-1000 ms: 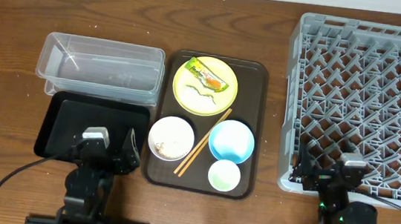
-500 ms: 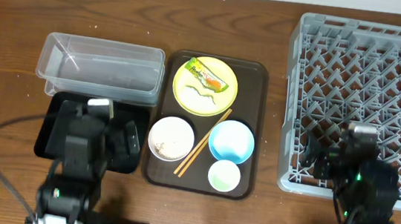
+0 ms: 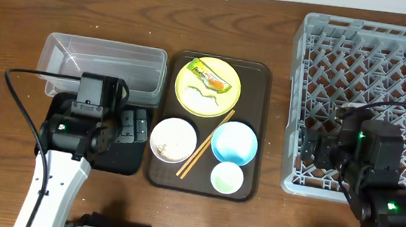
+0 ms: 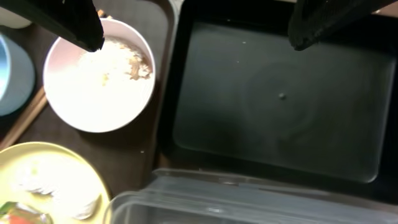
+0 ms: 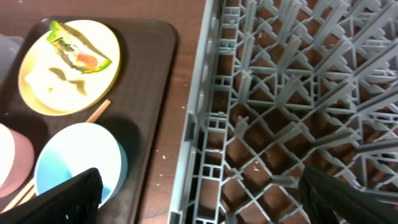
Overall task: Sort waste into correct bins and load items into the dishwasher rack
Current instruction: 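Reach the left gripper to the yellow plate and grasp the white tissue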
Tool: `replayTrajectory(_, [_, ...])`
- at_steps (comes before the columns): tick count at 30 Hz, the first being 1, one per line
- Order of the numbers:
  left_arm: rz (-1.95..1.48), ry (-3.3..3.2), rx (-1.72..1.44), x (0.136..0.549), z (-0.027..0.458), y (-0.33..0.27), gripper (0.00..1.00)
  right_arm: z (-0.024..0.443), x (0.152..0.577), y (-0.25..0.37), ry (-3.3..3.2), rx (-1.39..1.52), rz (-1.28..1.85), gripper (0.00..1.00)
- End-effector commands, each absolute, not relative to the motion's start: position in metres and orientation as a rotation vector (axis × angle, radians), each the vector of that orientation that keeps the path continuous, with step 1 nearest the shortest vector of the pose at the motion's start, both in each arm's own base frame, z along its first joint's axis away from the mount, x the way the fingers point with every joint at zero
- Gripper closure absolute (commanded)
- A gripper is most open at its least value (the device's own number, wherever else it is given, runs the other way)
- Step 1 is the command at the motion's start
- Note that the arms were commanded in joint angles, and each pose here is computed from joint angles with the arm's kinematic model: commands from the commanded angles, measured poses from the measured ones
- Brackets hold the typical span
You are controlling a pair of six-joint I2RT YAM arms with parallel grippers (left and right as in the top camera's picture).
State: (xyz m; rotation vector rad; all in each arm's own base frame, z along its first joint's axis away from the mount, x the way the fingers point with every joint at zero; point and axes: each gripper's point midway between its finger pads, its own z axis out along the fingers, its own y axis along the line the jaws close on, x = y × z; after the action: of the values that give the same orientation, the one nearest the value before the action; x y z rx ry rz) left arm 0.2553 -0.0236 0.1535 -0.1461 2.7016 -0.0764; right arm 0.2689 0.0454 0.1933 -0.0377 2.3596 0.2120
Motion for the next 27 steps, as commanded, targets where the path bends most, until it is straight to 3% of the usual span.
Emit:
replayTrajectory(1, [-0.190,2.629,-0.140,0.271,0.169,-0.037,0.02,0.206,0.272,0.049,2.328,-0.060,0.241,0.01])
replayTrajectory(12, [-0.318,2.375,0.010,0.342,0.194,-0.082,0.04,0.206,0.272,0.049,2.328,-0.060,0.241,0.01])
replayTrajectory(27, [-0.314,2.385,0.441,0.380,0.120,-0.174,0.04,0.206,0.272,0.049,2.327,-0.058,0.235,0.01])
